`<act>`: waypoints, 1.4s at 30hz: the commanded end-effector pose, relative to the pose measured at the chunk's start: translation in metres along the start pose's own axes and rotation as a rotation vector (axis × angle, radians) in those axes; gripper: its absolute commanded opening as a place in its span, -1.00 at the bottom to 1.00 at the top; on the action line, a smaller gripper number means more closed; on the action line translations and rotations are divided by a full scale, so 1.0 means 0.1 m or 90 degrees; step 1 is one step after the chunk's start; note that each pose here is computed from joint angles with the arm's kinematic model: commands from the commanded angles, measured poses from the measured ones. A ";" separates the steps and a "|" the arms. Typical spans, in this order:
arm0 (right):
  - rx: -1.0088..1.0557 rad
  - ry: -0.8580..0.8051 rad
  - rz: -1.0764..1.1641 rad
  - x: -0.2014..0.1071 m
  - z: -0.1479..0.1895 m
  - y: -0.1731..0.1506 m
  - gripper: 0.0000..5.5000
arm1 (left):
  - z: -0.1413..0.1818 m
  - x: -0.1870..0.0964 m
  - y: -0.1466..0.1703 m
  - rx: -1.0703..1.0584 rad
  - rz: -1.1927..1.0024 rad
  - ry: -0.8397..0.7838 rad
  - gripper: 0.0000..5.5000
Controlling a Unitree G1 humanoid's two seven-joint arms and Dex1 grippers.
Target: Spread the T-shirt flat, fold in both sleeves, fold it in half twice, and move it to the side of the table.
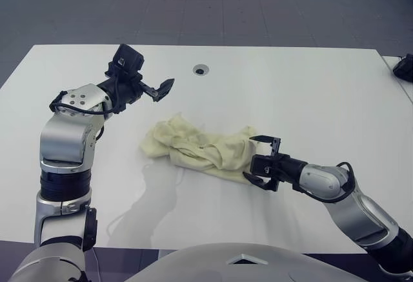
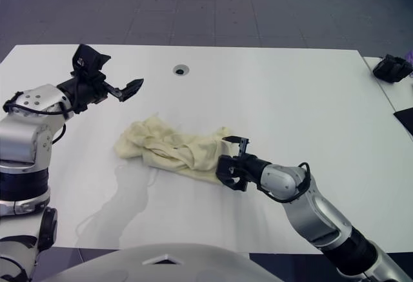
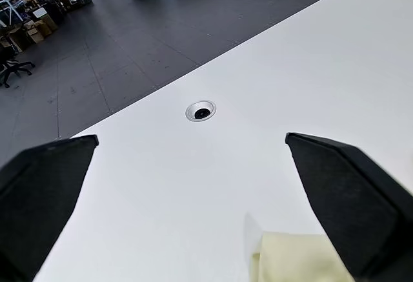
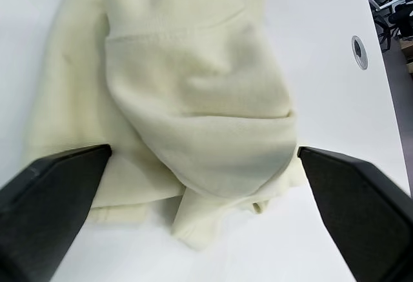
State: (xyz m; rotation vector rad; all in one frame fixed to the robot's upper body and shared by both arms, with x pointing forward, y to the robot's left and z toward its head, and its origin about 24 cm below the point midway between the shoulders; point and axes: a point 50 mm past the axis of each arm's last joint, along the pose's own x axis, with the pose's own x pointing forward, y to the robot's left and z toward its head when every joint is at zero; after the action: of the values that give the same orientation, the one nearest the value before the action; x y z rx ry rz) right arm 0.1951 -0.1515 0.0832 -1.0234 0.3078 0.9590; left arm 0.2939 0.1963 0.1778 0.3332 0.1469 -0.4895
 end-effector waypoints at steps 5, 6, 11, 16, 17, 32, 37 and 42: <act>-0.025 0.074 -0.011 -0.19 -0.25 -0.14 0.96 | -0.04 -0.04 0.01 0.015 0.015 0.011 0.96; -0.027 0.063 -0.010 -0.19 -0.21 -0.14 0.96 | -0.05 -0.05 0.01 0.015 0.015 0.012 0.96; -0.018 0.025 0.001 -0.18 -0.10 -0.09 0.96 | -0.07 -0.06 -0.01 0.013 0.016 0.016 0.96; -0.005 0.007 -0.005 -0.13 -0.05 -0.07 0.96 | -0.09 -0.06 -0.02 0.012 0.011 0.020 0.96; -0.002 0.006 -0.006 -0.12 -0.05 -0.06 0.96 | -0.09 -0.05 -0.02 0.013 0.009 0.020 0.96; -0.034 -0.013 -0.075 0.04 -0.05 -0.02 0.96 | -0.09 -0.02 -0.03 0.020 0.002 0.023 0.96; -0.046 -0.015 -0.078 0.01 -0.02 -0.02 0.96 | -0.10 -0.01 -0.05 0.019 -0.001 0.023 0.96; -0.062 -0.014 -0.080 -0.03 -0.01 -0.02 0.96 | -0.12 -0.01 -0.07 0.017 -0.002 0.026 0.96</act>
State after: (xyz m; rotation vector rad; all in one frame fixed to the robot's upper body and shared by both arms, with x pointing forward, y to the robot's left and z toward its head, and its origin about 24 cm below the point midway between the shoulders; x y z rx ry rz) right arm 0.1955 -0.1525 0.0817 -1.0844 0.1890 0.8810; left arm 0.2899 0.1934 0.1664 0.3548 0.1710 -0.4971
